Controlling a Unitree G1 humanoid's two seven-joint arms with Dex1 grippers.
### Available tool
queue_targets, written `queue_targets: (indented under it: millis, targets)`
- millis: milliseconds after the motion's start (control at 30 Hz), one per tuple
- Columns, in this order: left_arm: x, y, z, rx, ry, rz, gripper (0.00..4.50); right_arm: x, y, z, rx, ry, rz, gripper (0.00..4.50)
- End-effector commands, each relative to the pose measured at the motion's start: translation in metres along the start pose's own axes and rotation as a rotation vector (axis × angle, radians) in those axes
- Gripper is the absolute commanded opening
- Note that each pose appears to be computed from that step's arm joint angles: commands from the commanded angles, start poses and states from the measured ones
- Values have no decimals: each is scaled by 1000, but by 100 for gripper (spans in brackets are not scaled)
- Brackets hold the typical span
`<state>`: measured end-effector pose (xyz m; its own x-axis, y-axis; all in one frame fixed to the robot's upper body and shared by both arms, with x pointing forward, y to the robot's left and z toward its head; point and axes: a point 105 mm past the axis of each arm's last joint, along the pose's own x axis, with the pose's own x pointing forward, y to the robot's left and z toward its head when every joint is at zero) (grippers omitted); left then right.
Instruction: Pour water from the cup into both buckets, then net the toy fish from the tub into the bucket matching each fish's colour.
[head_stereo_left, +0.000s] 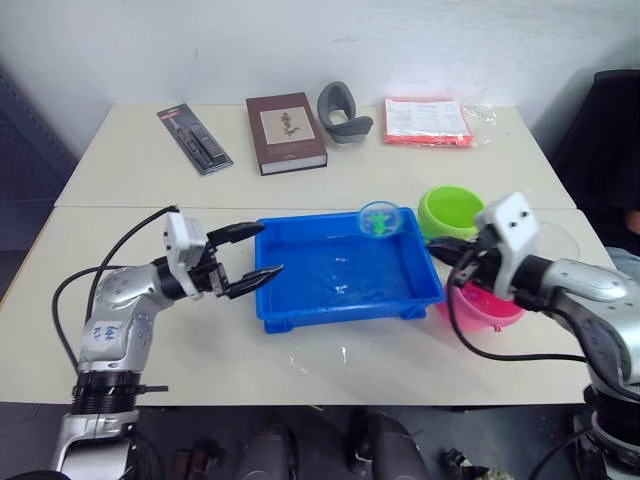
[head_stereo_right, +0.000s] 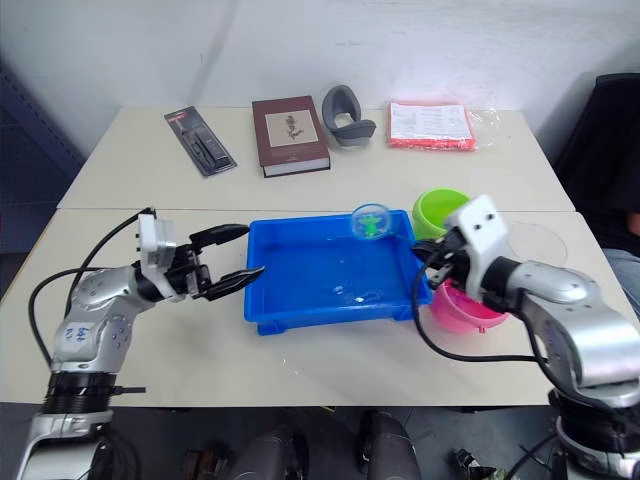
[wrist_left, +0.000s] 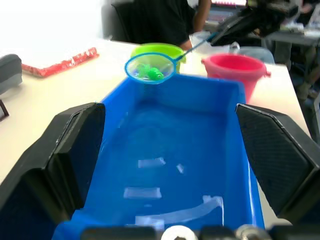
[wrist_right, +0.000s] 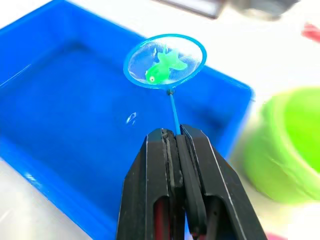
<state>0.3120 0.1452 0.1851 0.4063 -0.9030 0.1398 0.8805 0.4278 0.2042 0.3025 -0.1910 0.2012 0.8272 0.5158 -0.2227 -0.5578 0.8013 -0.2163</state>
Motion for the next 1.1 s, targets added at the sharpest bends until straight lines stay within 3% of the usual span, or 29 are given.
queue_targets:
  millis: [33,200,333,733,867,1000,1100]
  targets:
    - [22,0,15,-17,-63,-11,448,-24,-30,20,-88,-80,-147,0]
    - [46,-4,13,-28,-70,-14,448,-37,-63,9,-172,-20,-273,0]
    - [50,-10,12,-23,-59,-54,448,-37,-88,1,-412,53,-372,0]
    - [47,-18,16,21,-70,-128,448,-28,-93,-21,-1145,181,-331,0]
    - [49,-19,17,25,-83,-133,448,-30,-95,-19,-1320,137,-354,0]
    - [51,-19,14,29,-80,-134,448,-32,-92,-18,-1350,71,-362,0]
    - [50,-19,14,39,-84,-138,448,-37,-93,-6,-1125,-45,-416,0]
